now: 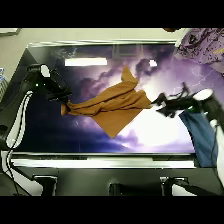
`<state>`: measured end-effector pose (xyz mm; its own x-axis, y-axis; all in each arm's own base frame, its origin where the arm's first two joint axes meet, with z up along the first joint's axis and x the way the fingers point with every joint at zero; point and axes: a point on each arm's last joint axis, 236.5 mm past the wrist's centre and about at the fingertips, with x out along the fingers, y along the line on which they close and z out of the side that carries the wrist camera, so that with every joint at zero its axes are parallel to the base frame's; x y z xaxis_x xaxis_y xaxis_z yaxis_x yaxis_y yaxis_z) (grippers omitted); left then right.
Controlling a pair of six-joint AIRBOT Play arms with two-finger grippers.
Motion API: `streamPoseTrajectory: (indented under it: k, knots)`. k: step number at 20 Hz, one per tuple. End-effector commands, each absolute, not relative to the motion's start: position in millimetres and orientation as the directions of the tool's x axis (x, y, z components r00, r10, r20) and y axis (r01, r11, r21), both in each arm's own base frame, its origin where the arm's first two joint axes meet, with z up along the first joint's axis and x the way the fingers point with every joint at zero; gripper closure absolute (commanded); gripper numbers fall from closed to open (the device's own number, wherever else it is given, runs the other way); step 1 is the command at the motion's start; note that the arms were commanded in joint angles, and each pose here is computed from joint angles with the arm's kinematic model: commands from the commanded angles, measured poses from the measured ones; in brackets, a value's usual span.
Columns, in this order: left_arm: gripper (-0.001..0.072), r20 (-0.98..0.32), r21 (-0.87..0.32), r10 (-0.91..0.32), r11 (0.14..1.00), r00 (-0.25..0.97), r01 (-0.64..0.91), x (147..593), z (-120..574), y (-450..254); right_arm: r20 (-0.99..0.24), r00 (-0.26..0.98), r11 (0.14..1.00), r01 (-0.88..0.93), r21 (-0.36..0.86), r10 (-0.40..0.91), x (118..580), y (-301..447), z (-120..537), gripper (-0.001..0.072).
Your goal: Fold the clothes and pants, and hang the long-sleeved shirts on hangers.
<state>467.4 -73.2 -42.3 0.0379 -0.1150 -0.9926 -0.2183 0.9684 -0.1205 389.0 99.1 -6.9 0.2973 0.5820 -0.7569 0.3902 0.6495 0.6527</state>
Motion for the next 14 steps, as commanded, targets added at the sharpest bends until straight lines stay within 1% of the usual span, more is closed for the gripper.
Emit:
streamPoseTrajectory:
  k: [1,4,8,11,14]
  knots:
    - [0.0689,-0.993,-0.121,-0.116,0.968,0.036,-0.220,467,-42,-73,-0.703,0.217,0.604,0.382,0.699,0.677,338,188,-42,0.0213]
    - [0.0688,-0.993,-0.121,-0.116,0.968,0.037,-0.220,467,-42,-73,-0.722,0.168,0.649,0.339,0.681,0.671,307,252,-64,0.0213]
    - [0.0689,-0.993,-0.121,-0.116,0.968,0.037,-0.220,467,-42,-73,-0.744,0.057,0.680,0.363,0.637,0.666,271,292,-90,0.0216]
    - [0.0688,-0.993,-0.121,-0.116,0.968,0.037,-0.220,467,-42,-73,-0.746,0.063,0.682,0.360,0.637,0.663,267,305,-97,0.0221]
    - [0.0688,-0.993,-0.120,-0.115,0.968,0.037,-0.220,467,-42,-73,-0.750,0.095,0.681,0.357,0.640,0.655,274,304,-98,0.0234]
